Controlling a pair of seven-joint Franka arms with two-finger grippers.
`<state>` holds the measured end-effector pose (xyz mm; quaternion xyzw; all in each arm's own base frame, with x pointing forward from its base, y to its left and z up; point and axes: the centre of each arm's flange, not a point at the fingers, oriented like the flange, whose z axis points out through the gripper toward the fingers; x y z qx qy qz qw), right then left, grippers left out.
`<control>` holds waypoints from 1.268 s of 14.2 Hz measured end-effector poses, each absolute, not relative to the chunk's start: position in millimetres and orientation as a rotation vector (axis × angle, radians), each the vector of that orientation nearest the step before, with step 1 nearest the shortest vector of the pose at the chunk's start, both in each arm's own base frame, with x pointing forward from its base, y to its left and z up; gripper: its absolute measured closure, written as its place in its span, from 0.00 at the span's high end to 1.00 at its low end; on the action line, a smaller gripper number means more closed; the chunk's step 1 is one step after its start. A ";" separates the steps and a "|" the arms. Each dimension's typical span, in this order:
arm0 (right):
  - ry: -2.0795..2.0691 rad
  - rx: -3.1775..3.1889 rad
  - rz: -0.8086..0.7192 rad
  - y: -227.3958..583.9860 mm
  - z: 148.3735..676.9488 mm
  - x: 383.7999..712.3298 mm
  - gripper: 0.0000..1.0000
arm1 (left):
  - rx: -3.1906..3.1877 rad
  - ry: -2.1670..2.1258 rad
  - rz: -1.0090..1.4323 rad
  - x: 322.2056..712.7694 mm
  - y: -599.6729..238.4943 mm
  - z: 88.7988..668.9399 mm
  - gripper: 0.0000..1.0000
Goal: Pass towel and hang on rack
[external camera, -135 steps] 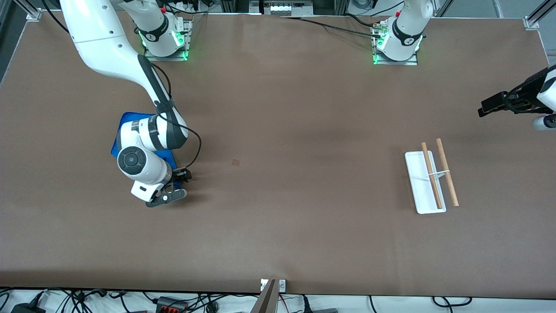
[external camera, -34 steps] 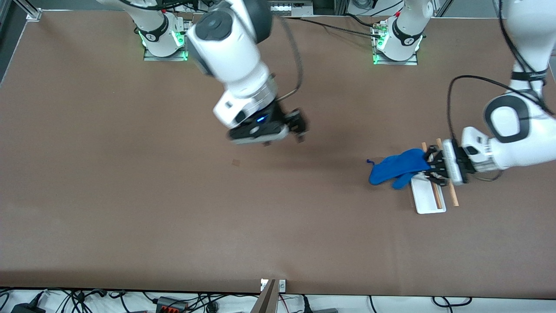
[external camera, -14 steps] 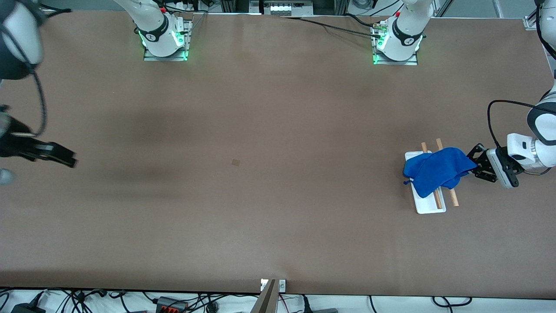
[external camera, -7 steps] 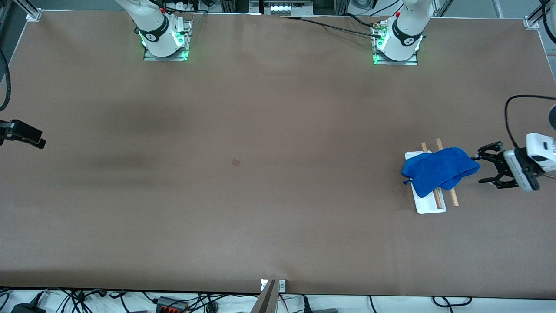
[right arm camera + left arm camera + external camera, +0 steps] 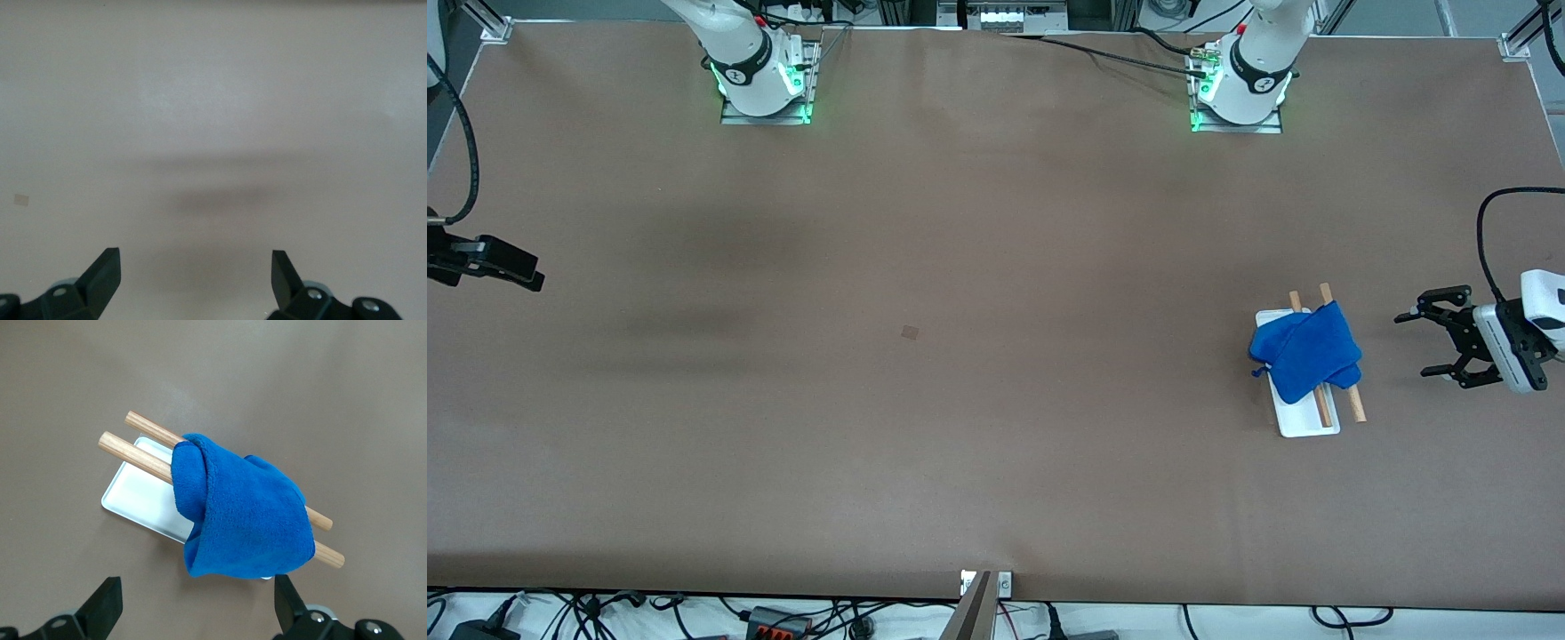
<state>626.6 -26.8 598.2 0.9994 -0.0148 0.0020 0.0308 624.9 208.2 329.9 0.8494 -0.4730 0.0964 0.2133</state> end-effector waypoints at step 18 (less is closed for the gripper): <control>-0.023 3.086 0.066 -21.1 569.5 577.7 1.00 | 2.856 -0.617 -0.329 638.4 103.6 516.3 1.00</control>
